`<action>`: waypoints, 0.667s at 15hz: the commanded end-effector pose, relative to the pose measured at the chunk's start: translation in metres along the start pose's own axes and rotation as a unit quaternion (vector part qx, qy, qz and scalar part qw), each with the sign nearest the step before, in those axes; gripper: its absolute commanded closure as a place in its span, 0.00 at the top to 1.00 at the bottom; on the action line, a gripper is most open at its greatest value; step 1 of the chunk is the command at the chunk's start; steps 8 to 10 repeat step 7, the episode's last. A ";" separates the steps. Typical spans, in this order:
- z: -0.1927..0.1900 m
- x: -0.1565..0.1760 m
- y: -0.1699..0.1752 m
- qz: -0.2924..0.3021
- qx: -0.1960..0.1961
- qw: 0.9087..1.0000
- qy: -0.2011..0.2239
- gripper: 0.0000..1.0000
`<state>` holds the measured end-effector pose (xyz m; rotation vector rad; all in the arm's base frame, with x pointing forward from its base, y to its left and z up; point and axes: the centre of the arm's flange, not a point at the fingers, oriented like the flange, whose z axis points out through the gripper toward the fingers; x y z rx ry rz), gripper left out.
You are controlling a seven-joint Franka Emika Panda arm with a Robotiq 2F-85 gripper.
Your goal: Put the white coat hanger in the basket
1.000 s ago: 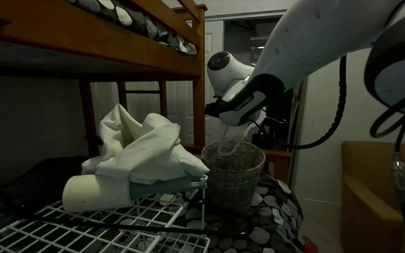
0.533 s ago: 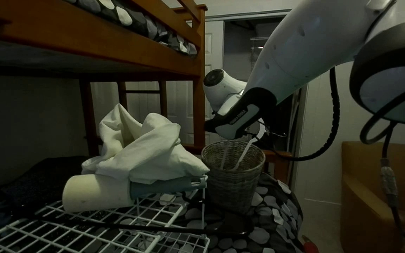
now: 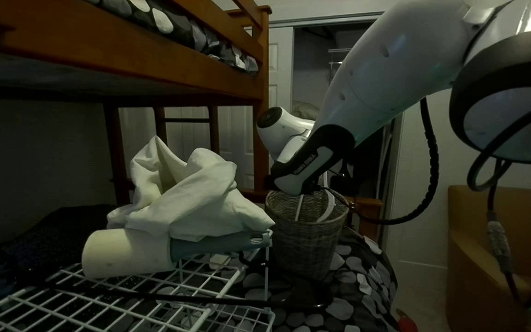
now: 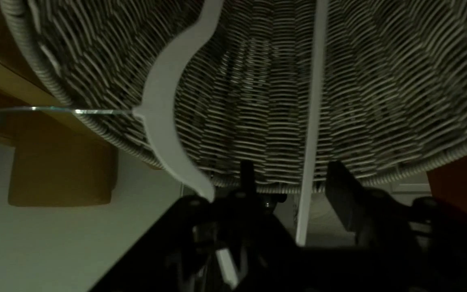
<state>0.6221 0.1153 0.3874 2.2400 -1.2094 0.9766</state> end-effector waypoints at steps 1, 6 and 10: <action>-0.020 0.029 0.011 0.027 -0.004 1.000 -0.002 0.83; -0.058 0.071 0.003 0.055 0.080 0.994 0.058 0.96; -0.073 0.083 0.005 0.060 0.100 0.991 0.069 1.00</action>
